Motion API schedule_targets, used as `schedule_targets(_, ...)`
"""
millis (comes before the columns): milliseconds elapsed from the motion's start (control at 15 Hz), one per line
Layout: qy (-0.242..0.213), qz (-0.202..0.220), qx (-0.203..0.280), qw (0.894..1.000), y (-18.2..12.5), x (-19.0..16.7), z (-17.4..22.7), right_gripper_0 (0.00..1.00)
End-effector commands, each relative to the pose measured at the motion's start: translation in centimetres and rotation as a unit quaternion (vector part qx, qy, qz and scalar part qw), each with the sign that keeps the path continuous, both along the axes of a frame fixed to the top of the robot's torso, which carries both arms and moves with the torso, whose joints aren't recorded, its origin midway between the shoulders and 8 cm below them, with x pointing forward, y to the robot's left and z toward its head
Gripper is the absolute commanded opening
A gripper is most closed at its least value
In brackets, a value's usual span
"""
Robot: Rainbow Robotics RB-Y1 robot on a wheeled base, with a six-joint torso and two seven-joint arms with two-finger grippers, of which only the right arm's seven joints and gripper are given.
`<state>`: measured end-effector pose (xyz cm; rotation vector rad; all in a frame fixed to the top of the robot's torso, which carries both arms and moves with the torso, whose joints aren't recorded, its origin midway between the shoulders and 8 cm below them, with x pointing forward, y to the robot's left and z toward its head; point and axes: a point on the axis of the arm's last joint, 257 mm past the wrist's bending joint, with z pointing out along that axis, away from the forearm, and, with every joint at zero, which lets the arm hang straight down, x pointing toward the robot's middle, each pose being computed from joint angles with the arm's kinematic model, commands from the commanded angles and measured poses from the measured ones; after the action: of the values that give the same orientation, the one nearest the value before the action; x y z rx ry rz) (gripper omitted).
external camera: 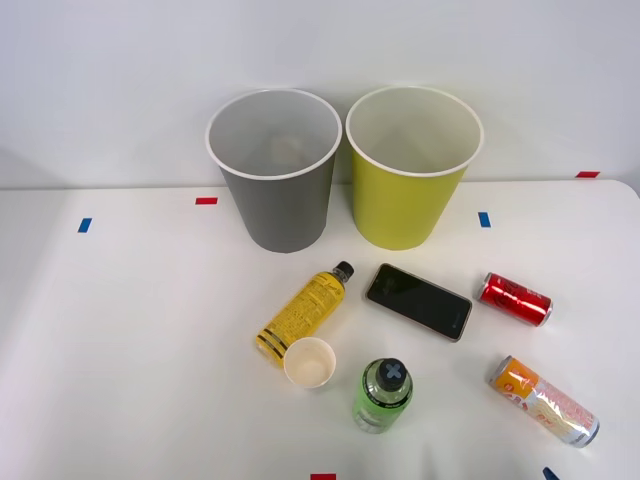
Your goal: Put cans in the gray bin, plastic bottles in the light green bin
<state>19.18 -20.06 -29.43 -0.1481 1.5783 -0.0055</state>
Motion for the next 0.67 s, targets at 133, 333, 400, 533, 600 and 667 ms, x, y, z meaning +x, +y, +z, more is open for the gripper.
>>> schedule_targets(133, 0.000, 0.000, 0.000, 1.000, 0.00, 0.00, 0.00, 1.00)
schedule_targets(333, 0.000, 0.000, 0.000, 1.000, 0.00, 0.00, 0.00, 1.00)
schedule_targets(400, 0.000, 0.000, 0.000, 1.000, 0.00, 0.00, 0.00, 1.00)
schedule_targets(533, 0.000, 0.000, 0.000, 1.000, 0.00, 0.00, 0.00, 1.00)
schedule_targets(600, 0.000, 0.000, 0.000, 1.000, 0.00, 0.00, 0.00, 1.00)
schedule_targets(667, 0.000, 0.000, 0.000, 1.000, 0.00, 0.00, 0.00, 1.00)
